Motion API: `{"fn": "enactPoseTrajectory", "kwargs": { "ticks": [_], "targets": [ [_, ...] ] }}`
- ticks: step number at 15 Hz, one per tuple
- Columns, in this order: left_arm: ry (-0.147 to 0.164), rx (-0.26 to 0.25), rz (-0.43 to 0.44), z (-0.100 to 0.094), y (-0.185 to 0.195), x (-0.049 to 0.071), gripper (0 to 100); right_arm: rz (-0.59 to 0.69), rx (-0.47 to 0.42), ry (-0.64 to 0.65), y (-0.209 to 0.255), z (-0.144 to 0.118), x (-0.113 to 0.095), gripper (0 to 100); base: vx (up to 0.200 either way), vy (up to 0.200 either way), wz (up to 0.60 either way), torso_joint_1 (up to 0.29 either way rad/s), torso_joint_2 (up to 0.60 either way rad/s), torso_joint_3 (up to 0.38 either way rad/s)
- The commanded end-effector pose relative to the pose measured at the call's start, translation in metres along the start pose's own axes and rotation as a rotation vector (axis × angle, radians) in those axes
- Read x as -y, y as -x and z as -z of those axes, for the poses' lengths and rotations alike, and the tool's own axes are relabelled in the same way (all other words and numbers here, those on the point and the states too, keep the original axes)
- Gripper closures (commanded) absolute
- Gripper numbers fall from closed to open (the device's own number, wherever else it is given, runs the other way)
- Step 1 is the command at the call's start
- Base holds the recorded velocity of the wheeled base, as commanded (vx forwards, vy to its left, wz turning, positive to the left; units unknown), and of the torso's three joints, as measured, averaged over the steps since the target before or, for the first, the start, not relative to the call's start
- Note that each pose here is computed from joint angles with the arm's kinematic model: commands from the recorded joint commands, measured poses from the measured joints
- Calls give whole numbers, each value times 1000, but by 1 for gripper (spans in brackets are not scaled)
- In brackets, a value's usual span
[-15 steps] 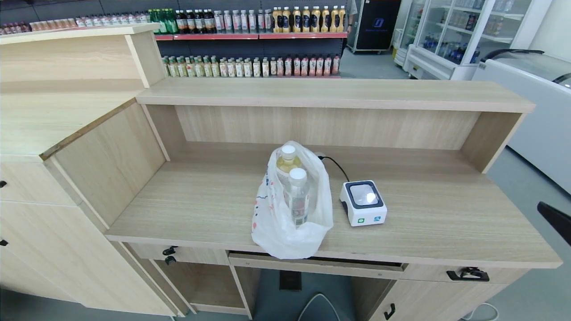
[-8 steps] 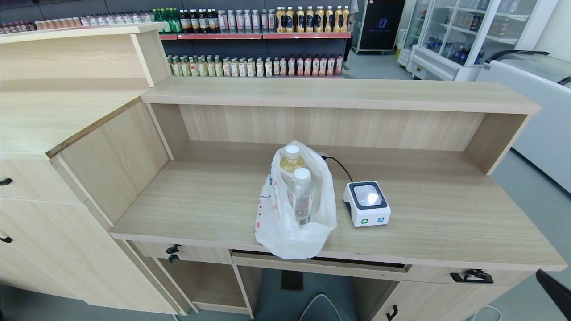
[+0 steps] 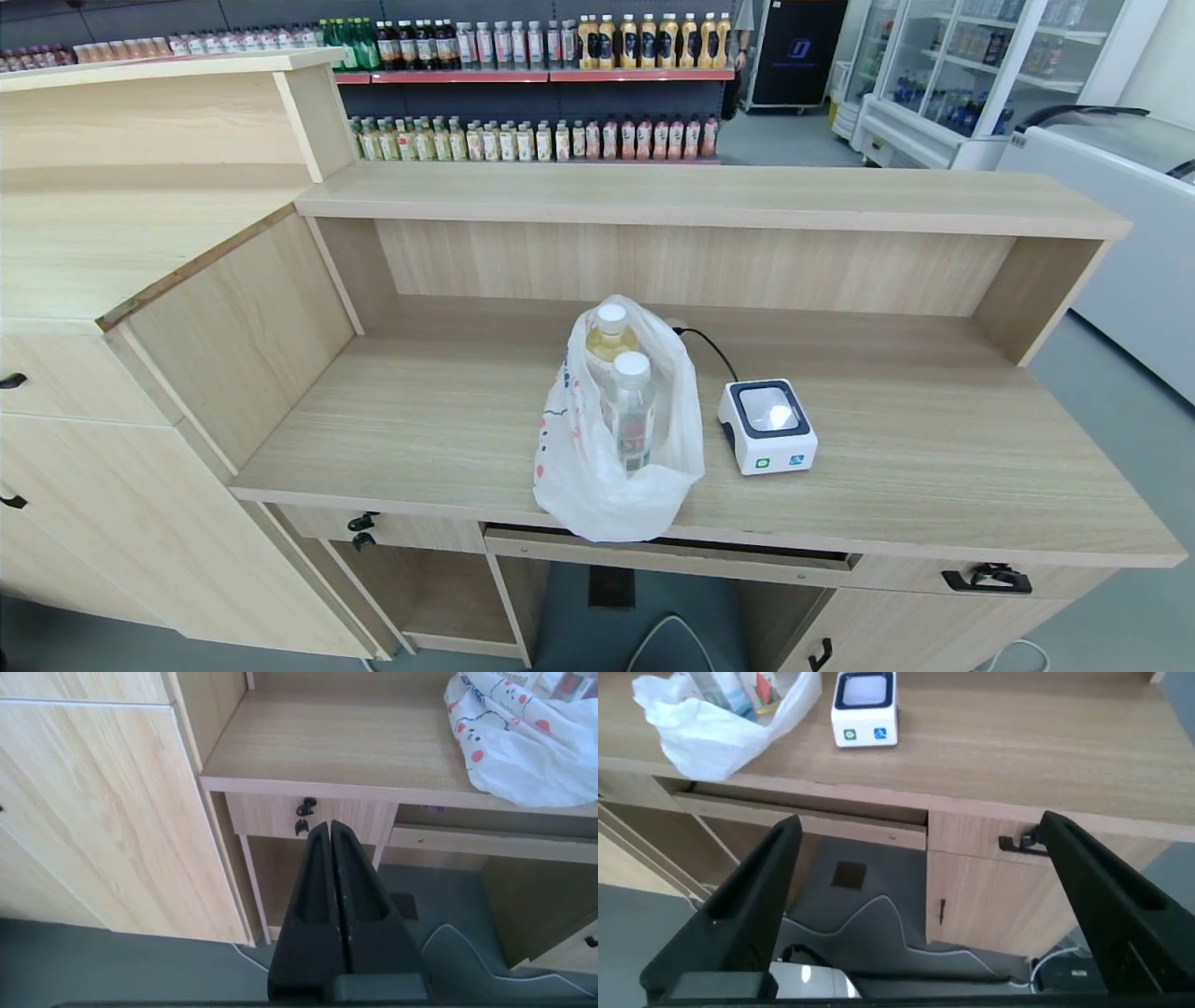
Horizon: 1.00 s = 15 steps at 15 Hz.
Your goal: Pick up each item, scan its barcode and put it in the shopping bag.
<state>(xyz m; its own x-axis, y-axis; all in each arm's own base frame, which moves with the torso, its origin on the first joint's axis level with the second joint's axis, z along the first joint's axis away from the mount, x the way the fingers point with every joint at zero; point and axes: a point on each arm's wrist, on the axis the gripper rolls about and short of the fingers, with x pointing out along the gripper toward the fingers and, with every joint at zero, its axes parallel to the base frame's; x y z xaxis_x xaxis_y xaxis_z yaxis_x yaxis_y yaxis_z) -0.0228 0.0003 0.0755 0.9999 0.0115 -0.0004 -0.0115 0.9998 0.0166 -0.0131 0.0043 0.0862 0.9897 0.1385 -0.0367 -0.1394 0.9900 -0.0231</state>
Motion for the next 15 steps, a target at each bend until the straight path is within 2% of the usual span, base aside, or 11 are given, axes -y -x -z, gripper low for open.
{"fn": "enactPoseTrajectory", "kwargs": {
  "ticks": [1, 15],
  "targets": [
    [0, 0, -1, 0, 0, 0, 100, -38, 122, 9, 10, 2, -1, 0, 0, 0, 0, 0, 0, 0],
    [0, 0, -1, 0, 0, 0, 100, -39, 120, -11, 10, 2, -1, 0, 0, 0, 0, 0, 0, 0]
  ]
}}
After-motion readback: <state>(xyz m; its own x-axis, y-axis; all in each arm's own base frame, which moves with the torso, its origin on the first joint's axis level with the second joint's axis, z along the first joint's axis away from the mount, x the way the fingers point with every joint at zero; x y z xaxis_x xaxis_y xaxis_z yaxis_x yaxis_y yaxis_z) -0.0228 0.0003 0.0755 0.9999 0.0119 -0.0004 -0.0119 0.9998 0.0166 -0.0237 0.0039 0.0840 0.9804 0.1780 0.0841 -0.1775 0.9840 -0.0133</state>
